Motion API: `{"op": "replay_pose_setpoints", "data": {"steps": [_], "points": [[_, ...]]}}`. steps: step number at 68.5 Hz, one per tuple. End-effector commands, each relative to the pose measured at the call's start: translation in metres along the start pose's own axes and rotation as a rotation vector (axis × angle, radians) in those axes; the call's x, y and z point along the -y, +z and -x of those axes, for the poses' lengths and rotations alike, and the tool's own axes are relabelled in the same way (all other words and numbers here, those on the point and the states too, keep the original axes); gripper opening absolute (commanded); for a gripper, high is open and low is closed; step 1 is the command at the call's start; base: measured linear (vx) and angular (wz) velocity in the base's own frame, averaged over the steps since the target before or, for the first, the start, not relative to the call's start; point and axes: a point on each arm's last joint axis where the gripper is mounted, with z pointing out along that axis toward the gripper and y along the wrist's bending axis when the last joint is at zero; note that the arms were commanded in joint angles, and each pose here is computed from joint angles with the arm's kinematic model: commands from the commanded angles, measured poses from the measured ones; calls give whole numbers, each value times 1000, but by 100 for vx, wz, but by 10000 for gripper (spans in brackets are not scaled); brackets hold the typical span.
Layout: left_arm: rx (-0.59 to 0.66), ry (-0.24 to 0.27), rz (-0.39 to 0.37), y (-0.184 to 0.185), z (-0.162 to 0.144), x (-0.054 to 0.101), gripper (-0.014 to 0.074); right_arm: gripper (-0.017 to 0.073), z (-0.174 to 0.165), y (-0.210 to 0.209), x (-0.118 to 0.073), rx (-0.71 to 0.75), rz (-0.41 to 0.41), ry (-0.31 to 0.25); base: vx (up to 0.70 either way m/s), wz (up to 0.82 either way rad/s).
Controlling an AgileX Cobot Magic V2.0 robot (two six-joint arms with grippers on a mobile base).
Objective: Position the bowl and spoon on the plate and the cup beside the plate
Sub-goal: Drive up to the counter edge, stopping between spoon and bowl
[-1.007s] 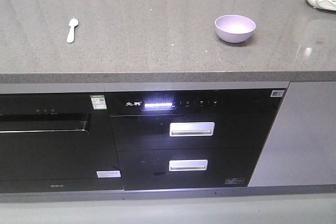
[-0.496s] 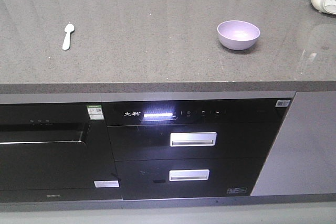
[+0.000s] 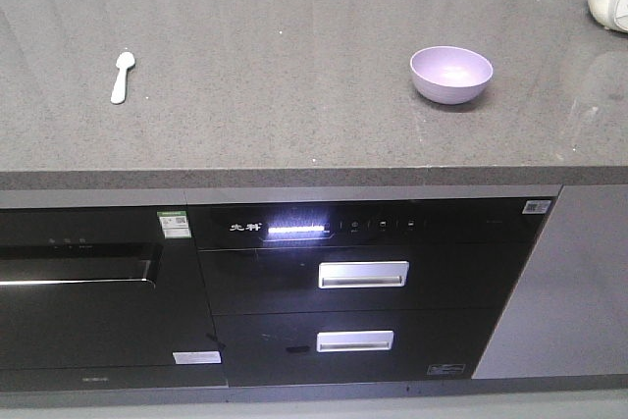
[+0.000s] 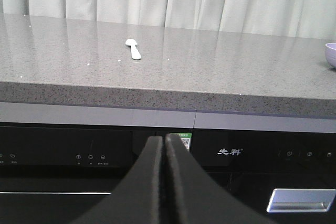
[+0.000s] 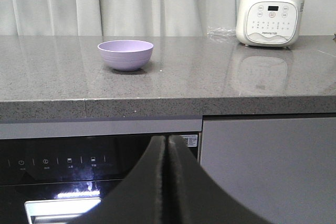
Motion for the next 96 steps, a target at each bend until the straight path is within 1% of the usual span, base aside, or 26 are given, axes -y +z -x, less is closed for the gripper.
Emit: {"op": "replay_pose_setpoints", "data": {"steps": [1, 96], "points": [[88, -11, -21, -1, 10, 2, -6, -3, 5, -1, -1, 74, 10, -16, 5, -1], [88, -11, -21, -1, 10, 2, -6, -3, 5, -1, -1, 74, 10, -16, 6, -1]]}}
